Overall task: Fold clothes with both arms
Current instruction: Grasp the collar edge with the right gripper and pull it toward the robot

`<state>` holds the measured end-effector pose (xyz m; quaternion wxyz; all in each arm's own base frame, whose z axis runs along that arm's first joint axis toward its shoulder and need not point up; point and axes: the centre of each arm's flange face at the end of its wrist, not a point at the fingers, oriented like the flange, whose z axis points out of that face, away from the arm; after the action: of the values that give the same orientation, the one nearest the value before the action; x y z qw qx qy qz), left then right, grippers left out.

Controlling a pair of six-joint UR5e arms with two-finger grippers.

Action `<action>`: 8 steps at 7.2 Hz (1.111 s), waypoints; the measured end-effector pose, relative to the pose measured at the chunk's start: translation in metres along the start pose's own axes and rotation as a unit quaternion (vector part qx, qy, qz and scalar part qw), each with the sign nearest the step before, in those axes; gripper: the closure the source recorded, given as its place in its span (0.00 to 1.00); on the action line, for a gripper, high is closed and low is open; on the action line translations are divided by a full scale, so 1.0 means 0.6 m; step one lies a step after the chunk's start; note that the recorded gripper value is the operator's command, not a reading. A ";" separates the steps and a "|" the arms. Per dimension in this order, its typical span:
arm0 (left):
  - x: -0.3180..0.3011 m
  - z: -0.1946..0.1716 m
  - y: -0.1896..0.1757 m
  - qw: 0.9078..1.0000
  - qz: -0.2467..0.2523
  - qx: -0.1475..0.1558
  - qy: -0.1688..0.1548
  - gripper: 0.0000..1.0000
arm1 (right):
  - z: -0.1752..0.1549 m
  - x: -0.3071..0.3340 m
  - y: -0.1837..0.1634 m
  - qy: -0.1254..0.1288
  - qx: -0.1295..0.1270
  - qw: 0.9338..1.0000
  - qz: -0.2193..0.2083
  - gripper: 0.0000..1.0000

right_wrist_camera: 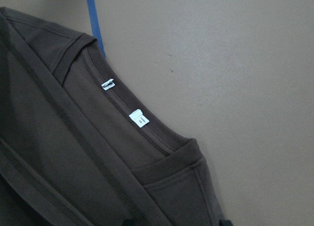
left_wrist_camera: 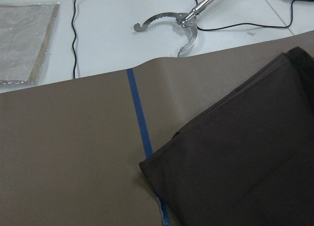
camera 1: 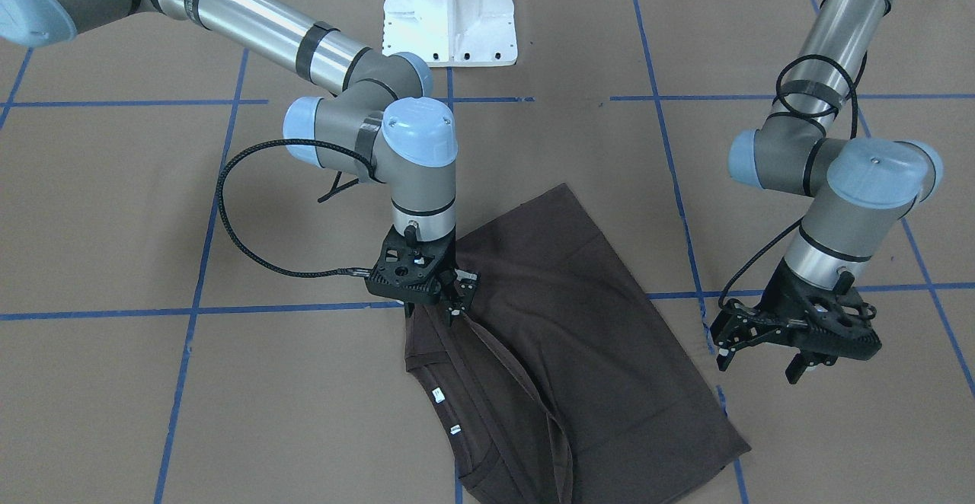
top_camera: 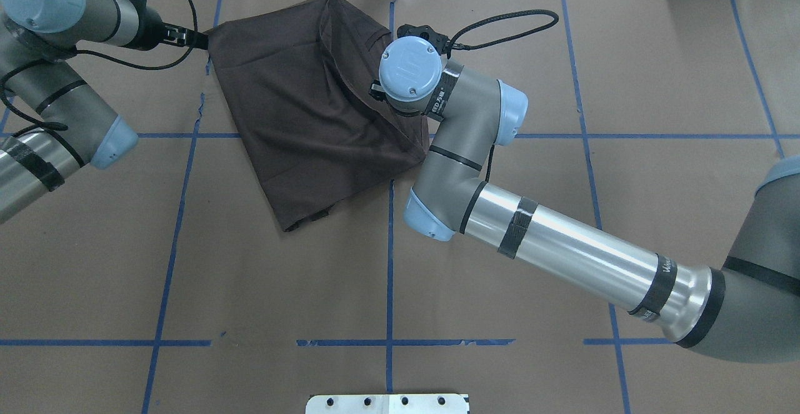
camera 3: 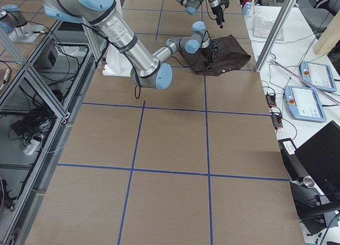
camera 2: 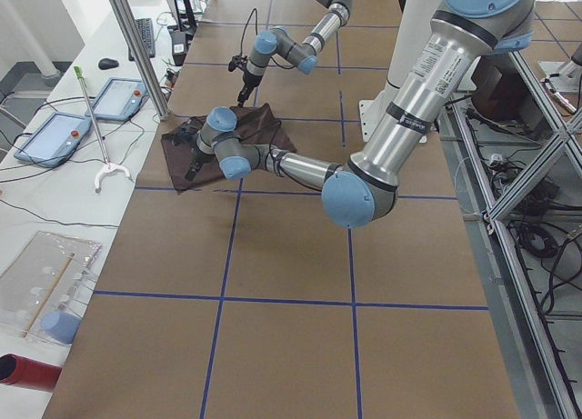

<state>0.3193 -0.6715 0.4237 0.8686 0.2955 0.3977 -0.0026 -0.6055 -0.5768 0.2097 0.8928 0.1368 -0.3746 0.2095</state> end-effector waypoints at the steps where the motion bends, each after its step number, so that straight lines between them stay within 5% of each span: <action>1: 0.002 0.001 0.002 1.000 -0.001 -0.001 0.001 0.00 | 0.012 0.006 0.005 0.007 0.003 1.000 -0.007 0.35; 8: 0.009 0.006 0.008 1.000 0.000 -0.004 0.002 0.00 | 0.051 0.023 0.029 0.030 0.014 0.999 -0.024 0.39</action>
<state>0.3265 -0.6682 0.4240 0.8688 0.2921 0.3997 -0.0003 -0.6236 -0.5704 0.2424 0.9062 0.1518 -0.3417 0.1974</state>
